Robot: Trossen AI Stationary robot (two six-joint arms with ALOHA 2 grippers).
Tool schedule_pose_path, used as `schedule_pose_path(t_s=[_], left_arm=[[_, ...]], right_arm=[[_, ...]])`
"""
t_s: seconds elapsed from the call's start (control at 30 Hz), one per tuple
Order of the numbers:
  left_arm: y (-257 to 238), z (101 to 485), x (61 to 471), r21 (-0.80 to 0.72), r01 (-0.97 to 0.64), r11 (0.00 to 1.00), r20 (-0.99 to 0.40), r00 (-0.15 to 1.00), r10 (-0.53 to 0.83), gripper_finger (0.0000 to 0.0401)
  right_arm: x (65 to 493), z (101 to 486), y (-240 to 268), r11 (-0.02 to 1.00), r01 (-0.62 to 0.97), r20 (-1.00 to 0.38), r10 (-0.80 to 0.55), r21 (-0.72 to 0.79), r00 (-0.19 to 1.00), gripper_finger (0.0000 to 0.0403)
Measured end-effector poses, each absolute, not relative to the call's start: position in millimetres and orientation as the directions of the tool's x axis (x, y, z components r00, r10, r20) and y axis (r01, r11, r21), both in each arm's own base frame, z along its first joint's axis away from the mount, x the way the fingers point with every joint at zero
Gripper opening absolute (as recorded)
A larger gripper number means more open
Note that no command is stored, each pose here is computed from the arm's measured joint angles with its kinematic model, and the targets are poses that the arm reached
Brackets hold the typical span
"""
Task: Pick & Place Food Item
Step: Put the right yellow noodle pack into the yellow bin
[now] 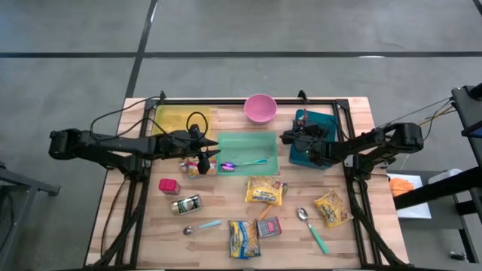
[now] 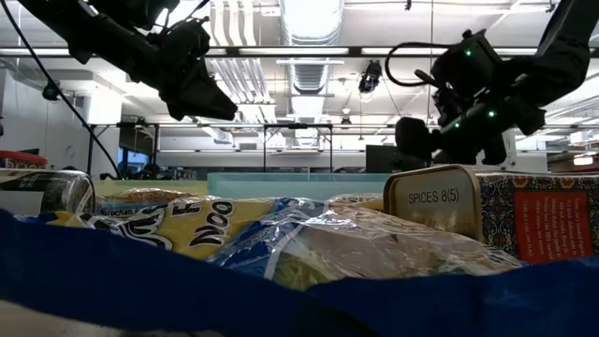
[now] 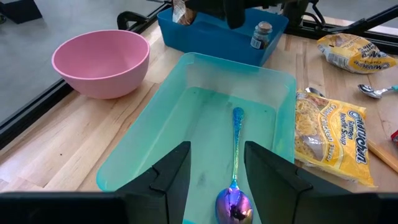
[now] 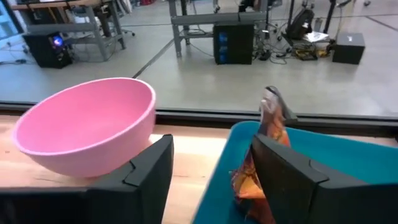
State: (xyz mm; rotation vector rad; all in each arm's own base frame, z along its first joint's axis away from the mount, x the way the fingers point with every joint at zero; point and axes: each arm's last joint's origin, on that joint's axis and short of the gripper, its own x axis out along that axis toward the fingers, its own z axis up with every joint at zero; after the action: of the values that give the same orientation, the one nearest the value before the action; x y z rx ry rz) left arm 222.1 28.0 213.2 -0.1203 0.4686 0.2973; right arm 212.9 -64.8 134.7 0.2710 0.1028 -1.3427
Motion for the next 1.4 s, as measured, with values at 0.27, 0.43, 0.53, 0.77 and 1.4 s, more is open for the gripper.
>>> schedule_pose_path(t_s=[0.27,0.43,0.53,0.77,1.4], left_arm=[[28.0,213.1,222.1,-0.046,-0.309,0.950,-0.462,0.850,0.254,0.0159],[27.9,213.1,222.1,-0.045,-0.308,0.950,-0.463,0.849,0.254,0.0159],[27.9,213.1,222.1,-0.045,-0.308,0.950,-0.463,0.850,0.254,0.0159],[27.9,213.2,222.1,-0.046,-0.308,0.950,-0.462,0.850,0.253,0.0159],[25.3,223.5,227.0,-0.126,-0.252,0.960,-0.419,0.890,0.178,0.0159]], right_arm=[[226.0,154.4,-49.4,0.302,0.947,-0.207,-0.925,0.107,0.318,0.0219],[228.3,171.0,-43.6,0.327,0.944,-0.227,-0.917,0.041,0.327,0.0219],[228.9,182.8,-40.4,0.340,0.940,-0.247,-0.912,-0.005,0.328,0.0219],[235.2,210.1,-24.7,0.528,0.844,-0.378,-0.803,-0.094,0.461,0.0219],[234.7,252.0,53.8,0.919,0.389,-0.886,-0.233,-0.066,0.401,0.0219]])
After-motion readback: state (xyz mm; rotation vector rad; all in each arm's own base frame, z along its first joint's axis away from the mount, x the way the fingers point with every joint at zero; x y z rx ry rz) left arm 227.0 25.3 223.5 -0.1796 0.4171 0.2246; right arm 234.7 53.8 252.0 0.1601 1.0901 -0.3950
